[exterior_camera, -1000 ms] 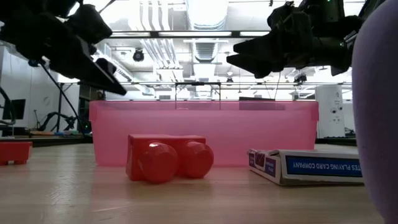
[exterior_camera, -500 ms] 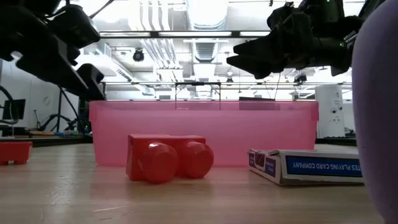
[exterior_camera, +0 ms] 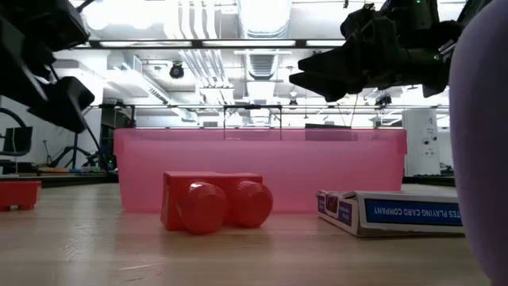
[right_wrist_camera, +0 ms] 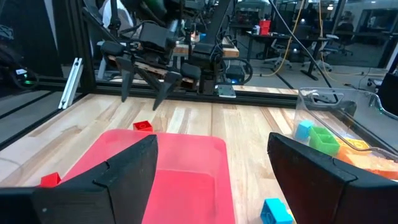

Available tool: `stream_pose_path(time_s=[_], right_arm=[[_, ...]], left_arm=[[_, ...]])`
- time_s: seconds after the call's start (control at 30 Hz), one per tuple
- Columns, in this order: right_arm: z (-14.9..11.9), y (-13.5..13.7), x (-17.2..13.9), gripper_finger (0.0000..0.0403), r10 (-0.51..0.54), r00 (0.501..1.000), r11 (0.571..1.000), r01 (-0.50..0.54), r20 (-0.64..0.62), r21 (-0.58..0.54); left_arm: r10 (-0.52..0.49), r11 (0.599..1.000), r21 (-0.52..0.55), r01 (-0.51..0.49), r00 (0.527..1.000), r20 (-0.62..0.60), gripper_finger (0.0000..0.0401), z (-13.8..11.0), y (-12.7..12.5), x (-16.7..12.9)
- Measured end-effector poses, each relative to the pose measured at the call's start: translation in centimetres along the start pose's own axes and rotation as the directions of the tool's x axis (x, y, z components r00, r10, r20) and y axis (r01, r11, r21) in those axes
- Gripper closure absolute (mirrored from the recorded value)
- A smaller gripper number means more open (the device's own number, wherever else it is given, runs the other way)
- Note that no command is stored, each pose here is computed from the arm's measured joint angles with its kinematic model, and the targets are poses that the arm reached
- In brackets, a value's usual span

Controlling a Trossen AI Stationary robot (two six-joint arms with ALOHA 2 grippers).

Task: Pick & Place Toys
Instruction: Put the left red game piece into the transparent bin

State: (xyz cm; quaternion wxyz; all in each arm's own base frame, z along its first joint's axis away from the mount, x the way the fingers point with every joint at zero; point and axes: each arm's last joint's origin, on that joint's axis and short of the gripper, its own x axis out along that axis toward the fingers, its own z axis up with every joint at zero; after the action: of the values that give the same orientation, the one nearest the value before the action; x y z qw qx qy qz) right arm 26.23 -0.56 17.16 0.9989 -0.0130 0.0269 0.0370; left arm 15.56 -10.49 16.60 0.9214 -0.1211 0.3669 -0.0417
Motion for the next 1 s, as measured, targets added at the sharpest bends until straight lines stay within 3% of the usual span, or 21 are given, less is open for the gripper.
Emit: stream_pose_path(time_s=[0.23,0.7,1.0], right_arm=[[0.0,0.0,0.0,0.0101,0.000,1.000,1.000,0.000,0.000,0.000],[0.0,0.0,0.0,0.0101,-0.003,1.000,1.000,0.003,0.000,0.000],[0.0,0.0,0.0,0.0101,-0.005,1.000,1.000,0.005,-0.001,0.000]], left_arm=[[0.052,0.998,-0.037,-0.052,0.998,-0.020,0.0126,-1.2,-0.6,0.0],[0.160,0.984,-0.054,-0.171,0.972,-0.170,0.0126,-2.5,-1.3,3.4],[0.246,0.958,-0.076,-0.276,0.931,-0.271,0.0126,-3.5,-1.0,4.3]])
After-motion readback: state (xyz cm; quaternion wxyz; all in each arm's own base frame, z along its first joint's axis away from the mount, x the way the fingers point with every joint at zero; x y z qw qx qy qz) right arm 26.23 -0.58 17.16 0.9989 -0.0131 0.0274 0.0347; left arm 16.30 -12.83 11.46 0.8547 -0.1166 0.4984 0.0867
